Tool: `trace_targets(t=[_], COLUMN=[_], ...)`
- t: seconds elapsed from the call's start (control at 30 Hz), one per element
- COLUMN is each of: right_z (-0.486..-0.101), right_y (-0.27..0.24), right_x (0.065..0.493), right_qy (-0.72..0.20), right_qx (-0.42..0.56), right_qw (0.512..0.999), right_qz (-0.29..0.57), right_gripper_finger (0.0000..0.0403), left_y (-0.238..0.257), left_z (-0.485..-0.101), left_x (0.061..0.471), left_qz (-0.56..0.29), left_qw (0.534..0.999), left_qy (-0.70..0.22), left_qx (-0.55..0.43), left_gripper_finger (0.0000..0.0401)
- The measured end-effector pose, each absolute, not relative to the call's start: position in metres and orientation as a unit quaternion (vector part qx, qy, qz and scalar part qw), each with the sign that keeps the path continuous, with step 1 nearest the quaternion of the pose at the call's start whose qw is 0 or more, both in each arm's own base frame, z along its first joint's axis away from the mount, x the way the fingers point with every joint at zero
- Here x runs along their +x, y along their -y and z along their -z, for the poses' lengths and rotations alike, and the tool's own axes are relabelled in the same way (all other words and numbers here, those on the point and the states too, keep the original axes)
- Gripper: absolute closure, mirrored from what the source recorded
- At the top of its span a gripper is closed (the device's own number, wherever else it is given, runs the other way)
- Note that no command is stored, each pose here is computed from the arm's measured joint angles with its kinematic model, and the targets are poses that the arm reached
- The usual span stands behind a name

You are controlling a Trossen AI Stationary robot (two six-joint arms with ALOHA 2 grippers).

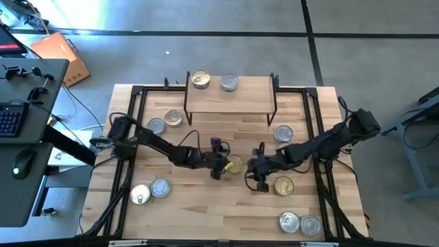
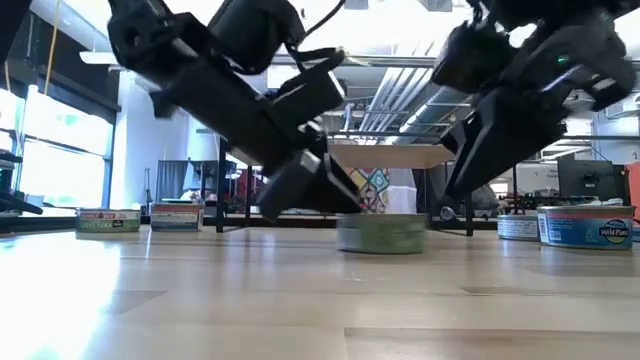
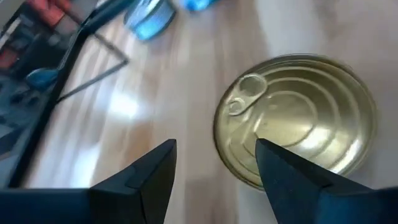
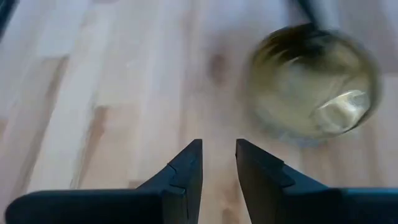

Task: Stack canned seafood by type on shelf
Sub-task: Put the green with blue patterned tuna can on the shelf

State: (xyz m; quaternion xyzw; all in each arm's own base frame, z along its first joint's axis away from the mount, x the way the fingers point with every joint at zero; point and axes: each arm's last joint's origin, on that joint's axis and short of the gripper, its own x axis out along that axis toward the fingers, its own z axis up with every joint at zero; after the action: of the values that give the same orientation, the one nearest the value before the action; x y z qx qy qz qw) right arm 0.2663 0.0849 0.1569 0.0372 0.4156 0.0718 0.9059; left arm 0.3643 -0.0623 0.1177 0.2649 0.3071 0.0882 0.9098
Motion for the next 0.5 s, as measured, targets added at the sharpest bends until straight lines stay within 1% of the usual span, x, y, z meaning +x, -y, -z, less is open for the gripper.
trace_targets(t=[0.07,0.13,0.3,0.33,0.43,0.5], right_z=[-0.157,-0.157,-0.158,-0.158,-0.157,-0.154], right_y=[-0.089,-0.09,-0.082,-0.081,-0.082,-0.086], right_x=[0.265,0.265,0.267,0.268,0.273,0.279], right_qy=[-0.412,-0.407,-0.391,-0.386,-0.37,-0.349], right_qx=[0.008,-0.009,-0.039,-0.049,-0.093,-0.141], right_qw=[0.907,0.909,0.919,0.921,0.924,0.925], right_qz=[-0.089,-0.083,0.005,0.009,-0.018,-0.056], right_gripper_finger=[0.0314,0.0314,0.031,0.0306,0.0279,0.0256], left_y=[0.066,0.068,0.074,0.076,0.08,0.081], left_z=[-0.126,-0.134,-0.139,-0.139,-0.136,-0.131], left_x=[0.358,0.354,0.348,0.348,0.349,0.35], left_qz=[-0.092,-0.093,-0.08,-0.07,-0.036,-0.023], left_qw=[0.902,0.903,0.905,0.907,0.913,0.916], left_qy=[-0.325,-0.327,-0.335,-0.333,-0.331,-0.333], left_qx=[0.271,0.264,0.25,0.247,0.233,0.22], left_gripper_finger=[0.0188,0.0188,0.0188,0.0188,0.0188,0.0188])
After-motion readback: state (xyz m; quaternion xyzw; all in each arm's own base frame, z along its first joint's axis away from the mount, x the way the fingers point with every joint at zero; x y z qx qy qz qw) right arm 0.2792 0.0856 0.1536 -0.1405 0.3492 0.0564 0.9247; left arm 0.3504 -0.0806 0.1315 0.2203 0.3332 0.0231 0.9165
